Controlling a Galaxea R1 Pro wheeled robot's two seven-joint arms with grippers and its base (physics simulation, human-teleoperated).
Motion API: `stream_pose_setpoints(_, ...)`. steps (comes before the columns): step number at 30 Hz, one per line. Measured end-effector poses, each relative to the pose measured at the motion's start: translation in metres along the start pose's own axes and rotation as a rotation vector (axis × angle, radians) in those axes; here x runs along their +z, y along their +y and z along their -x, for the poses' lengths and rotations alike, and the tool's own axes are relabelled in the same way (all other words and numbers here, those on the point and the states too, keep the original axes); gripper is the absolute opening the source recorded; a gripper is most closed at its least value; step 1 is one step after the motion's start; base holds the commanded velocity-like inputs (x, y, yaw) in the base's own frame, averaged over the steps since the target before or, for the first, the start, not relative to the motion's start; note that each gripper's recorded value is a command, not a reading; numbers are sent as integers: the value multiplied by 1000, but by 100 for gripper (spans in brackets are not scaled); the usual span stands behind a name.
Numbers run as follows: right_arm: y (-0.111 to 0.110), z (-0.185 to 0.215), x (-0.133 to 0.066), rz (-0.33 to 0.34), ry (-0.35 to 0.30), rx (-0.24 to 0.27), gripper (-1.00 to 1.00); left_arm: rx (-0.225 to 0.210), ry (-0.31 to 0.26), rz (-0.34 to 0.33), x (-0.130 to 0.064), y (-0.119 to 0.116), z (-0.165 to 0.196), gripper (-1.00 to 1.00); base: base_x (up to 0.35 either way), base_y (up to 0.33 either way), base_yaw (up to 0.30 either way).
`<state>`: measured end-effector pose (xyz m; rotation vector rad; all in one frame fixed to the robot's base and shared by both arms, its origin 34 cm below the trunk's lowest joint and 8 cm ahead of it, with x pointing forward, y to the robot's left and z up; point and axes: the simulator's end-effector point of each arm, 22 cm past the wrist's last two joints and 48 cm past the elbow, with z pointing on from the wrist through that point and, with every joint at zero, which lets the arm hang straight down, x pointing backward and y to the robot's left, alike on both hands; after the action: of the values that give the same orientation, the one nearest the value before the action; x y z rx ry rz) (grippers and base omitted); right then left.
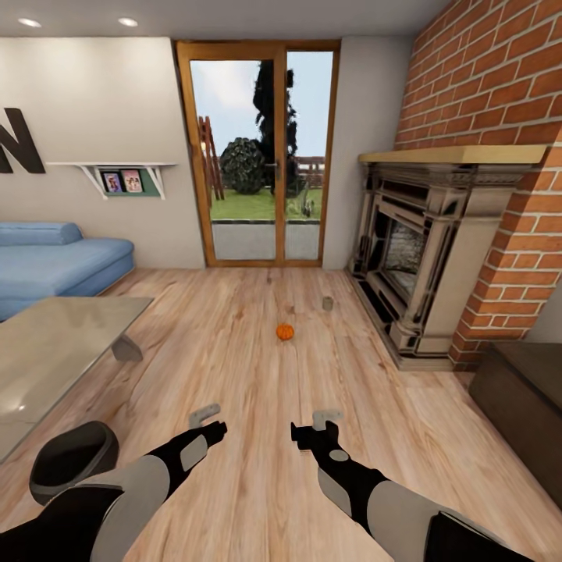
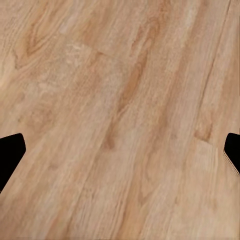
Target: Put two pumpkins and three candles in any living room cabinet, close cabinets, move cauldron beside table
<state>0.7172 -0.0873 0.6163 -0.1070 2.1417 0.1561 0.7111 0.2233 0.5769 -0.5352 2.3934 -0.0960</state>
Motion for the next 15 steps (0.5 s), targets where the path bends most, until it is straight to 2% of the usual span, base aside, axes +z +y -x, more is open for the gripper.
stream_pose_setpoints(15,0,0,0,0,0,0,100,0,0,0,0,0,0,100,332,0,0)
